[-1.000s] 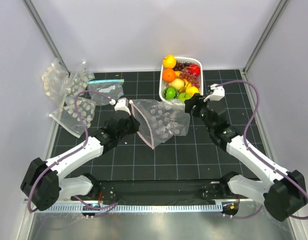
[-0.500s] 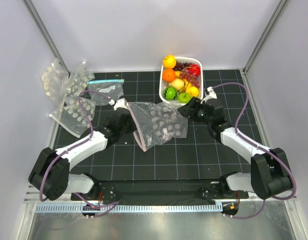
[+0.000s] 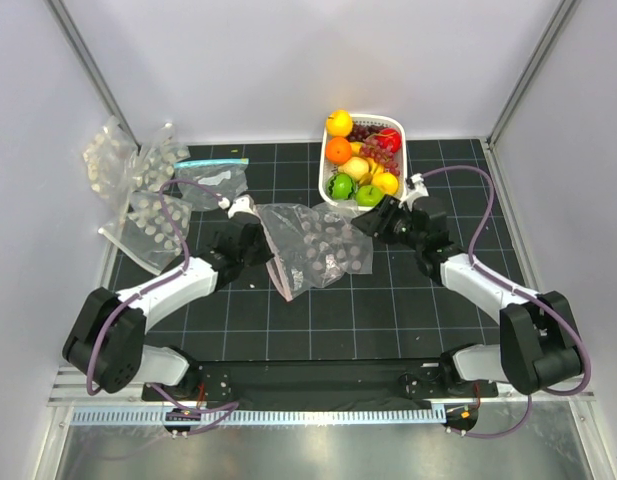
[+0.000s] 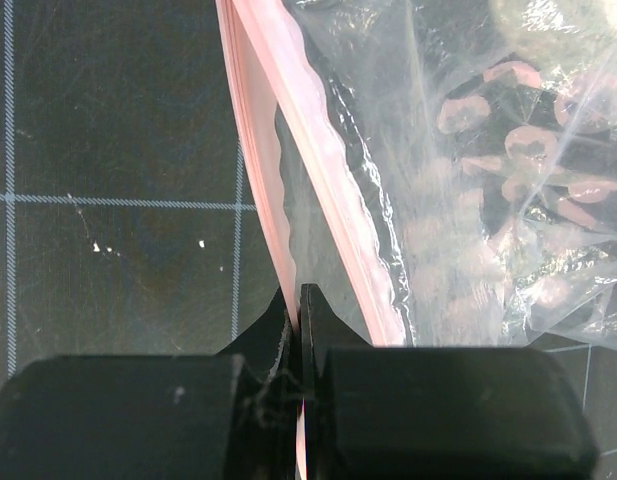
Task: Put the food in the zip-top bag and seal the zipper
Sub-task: Open the zipper of the food storage bag at the center of the board.
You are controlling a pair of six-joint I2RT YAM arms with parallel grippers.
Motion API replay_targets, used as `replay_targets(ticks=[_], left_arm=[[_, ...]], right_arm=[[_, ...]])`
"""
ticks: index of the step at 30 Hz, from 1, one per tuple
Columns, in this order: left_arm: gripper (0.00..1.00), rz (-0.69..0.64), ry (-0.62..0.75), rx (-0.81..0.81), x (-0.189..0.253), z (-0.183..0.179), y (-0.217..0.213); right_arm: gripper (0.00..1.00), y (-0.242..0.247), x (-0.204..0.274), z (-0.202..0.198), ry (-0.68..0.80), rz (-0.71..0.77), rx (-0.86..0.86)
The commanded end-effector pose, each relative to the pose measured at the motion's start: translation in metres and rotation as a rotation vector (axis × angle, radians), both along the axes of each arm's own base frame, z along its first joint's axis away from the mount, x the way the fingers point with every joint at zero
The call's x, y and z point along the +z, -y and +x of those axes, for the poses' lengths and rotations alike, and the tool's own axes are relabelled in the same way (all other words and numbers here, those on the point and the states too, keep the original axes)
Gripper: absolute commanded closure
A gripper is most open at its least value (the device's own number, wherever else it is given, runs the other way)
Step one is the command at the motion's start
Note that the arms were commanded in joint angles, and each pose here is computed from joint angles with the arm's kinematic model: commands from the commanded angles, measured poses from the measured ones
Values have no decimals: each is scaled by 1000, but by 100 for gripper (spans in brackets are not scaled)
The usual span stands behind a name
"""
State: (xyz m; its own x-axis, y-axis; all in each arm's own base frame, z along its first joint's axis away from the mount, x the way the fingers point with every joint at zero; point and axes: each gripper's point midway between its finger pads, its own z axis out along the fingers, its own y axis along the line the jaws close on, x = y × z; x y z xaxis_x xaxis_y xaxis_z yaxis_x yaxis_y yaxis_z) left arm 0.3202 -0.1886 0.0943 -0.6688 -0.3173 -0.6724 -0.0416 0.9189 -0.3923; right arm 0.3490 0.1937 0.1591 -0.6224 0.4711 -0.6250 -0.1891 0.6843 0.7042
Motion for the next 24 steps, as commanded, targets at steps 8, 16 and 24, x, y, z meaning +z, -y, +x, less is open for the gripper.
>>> replay_targets(ticks=[8,16,24], left_arm=[[100,-44,32,11,18,12,4],[100,-162,-45,59,2,15,-8],[100,-178,-24,76,9,12,-14]], right_arm=[[94,-5,3,7,-1,5,12],[99,63,-3,24,-44,-64,-272],[94,101,5,18,-31,4,-390]])
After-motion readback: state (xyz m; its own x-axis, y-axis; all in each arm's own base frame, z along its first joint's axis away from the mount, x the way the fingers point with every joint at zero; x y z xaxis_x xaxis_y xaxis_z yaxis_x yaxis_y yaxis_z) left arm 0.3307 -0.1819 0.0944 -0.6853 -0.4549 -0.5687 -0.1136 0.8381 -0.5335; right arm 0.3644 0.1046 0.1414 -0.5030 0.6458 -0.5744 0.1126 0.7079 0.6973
